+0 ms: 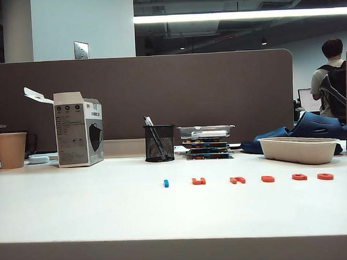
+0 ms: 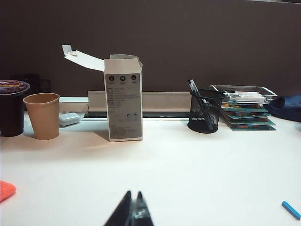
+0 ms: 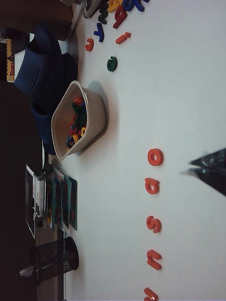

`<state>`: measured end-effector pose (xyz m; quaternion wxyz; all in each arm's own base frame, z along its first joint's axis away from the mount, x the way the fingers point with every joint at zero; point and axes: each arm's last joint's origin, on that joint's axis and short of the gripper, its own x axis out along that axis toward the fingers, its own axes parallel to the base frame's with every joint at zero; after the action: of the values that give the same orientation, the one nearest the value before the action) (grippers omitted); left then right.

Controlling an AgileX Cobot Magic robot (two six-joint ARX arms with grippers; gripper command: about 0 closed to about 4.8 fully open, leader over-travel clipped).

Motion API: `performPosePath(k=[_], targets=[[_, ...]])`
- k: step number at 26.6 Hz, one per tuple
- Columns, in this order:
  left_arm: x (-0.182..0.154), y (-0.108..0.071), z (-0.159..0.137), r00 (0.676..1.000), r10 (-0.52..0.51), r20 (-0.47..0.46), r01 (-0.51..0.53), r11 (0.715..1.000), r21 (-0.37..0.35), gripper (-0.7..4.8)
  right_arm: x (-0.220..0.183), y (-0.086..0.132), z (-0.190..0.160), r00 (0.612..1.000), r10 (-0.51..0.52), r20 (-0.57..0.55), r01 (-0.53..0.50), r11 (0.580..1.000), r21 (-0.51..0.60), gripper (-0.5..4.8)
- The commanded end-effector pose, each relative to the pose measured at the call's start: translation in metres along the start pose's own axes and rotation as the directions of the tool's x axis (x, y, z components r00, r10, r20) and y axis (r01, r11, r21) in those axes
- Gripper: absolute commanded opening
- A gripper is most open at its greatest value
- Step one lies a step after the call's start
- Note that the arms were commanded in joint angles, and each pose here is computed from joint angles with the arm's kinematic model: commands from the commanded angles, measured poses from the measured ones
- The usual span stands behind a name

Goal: Select the appropriate letters from the row of letter magnets placed on the table to arrange into the word "sun".

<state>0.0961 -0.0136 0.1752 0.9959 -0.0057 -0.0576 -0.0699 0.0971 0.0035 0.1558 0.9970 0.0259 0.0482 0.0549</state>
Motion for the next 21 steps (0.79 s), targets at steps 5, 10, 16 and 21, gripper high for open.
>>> performPosePath(k=[5,10,16,21], targets=[[0.0,0.0,0.003,1.0,-0.005,0.018,0.005,1.0,0.003,-0.05,0.0,0.0,0.0,1.0,0.001,0.018,-0.001,1.0,-0.002,0.0],[0.0,0.0,0.003,1.0,-0.005,0.018,0.005,1.0,0.003,-0.05,0.0,0.0,0.0,1.0,0.001,0.019,-0.001,1.0,-0.002,0.0],[0.0,0.0,0.003,1.0,-0.005,0.018,0.005,1.0,0.003,-0.05,0.0,0.0,0.0,1.0,0.001,0.019,-0.001,1.0,-0.002,0.0],[-0.001,-0.001,0.014,0.998,-0.036,0.049,0.037,0.999,-0.03,-0.05,0.0,0.0,0.0,1.0,0.001,0.018,-0.001,1.0,-0.002,0.0]])
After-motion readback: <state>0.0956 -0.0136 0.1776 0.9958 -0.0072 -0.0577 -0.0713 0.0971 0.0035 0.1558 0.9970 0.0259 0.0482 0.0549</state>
